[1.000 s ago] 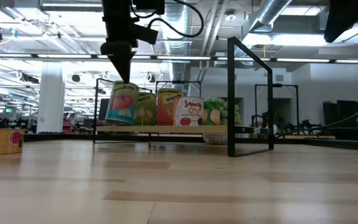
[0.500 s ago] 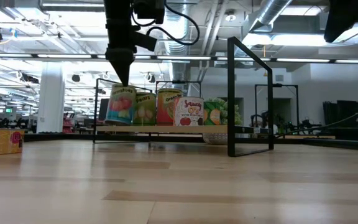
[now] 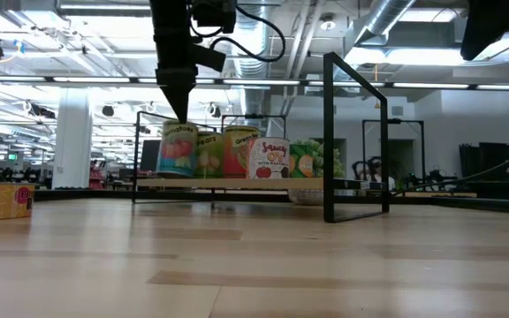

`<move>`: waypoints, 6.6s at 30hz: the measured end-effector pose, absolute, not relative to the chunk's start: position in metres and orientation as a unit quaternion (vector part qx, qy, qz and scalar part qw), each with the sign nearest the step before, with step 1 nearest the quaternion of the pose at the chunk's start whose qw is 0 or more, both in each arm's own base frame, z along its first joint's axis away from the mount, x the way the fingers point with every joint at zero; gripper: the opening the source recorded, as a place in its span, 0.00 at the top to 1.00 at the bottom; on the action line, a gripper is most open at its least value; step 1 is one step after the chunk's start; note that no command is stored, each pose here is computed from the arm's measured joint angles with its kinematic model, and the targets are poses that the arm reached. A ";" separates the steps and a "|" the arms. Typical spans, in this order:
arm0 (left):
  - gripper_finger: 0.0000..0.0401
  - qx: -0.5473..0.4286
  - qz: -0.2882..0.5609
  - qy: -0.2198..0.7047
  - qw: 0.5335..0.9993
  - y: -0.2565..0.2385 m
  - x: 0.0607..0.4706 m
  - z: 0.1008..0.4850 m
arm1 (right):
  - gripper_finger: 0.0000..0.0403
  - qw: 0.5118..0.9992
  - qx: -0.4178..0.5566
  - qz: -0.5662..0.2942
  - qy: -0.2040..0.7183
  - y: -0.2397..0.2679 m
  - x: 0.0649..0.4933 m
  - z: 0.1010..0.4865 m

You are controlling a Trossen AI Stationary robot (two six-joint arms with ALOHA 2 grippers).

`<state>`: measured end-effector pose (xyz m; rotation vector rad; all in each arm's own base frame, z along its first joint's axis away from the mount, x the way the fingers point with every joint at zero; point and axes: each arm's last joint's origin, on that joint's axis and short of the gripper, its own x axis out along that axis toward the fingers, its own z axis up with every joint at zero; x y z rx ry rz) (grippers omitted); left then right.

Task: Pick and place cans onto a shelf
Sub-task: Put the canned tomatoes on the shelf, then adjust the green beans on the shelf, then put the canned pineapples on the shelf

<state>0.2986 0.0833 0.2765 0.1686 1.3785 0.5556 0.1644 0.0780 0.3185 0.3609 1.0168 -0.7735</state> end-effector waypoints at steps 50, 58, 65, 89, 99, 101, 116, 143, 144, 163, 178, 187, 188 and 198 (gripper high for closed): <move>1.00 0.007 0.248 0.632 0.734 0.094 0.293 0.275 | 0.82 0.801 0.153 -0.345 0.465 0.085 0.161 0.319; 1.00 0.007 0.249 0.631 0.735 0.094 0.293 0.275 | 0.82 0.801 0.153 -0.345 0.465 0.085 0.161 0.319; 0.89 -0.001 0.255 0.628 0.735 0.094 0.293 0.275 | 0.82 0.801 0.153 -0.345 0.465 0.085 0.161 0.319; 0.78 -0.204 0.160 0.500 0.826 0.071 0.320 0.338 | 0.82 0.816 0.144 -0.348 0.439 0.084 0.166 0.320; 0.78 -0.132 0.102 0.659 0.734 0.010 0.291 0.331 | 0.82 0.894 0.094 -0.239 0.367 0.063 0.218 0.334; 0.78 -0.096 0.090 0.676 0.725 -0.006 0.287 0.331 | 0.82 0.911 0.101 -0.226 0.331 0.050 0.236 0.339; 0.78 -0.070 0.083 0.606 0.788 -0.075 0.229 0.278 | 0.82 0.913 0.177 -0.181 0.319 -0.078 0.337 0.303; 0.78 -0.094 0.117 0.590 0.794 -0.095 0.195 0.243 | 0.82 0.856 0.123 -0.184 0.467 -0.101 0.414 0.269; 0.78 -0.093 0.117 0.589 0.794 -0.095 0.195 0.243 | 0.82 0.858 0.121 -0.187 0.462 -0.103 0.414 0.270; 0.78 -0.085 0.125 0.583 0.798 -0.094 0.196 0.243 | 0.82 0.879 0.117 -0.187 0.423 -0.113 0.419 0.275; 0.78 -0.090 0.078 0.609 0.784 -0.098 0.196 0.241 | 0.82 0.905 0.115 -0.081 0.401 -0.055 0.354 0.380; 0.78 -0.060 0.056 0.649 0.757 -0.112 0.201 0.224 | 0.82 0.847 0.088 -0.239 0.467 -0.001 0.268 0.414; 0.78 -0.052 0.056 0.653 0.754 -0.113 0.203 0.220 | 0.82 0.841 0.086 -0.259 0.468 0.004 0.258 0.416; 0.78 0.009 0.060 0.705 0.707 -0.122 0.219 0.181 | 0.82 0.858 0.112 -0.303 0.400 0.047 0.194 0.433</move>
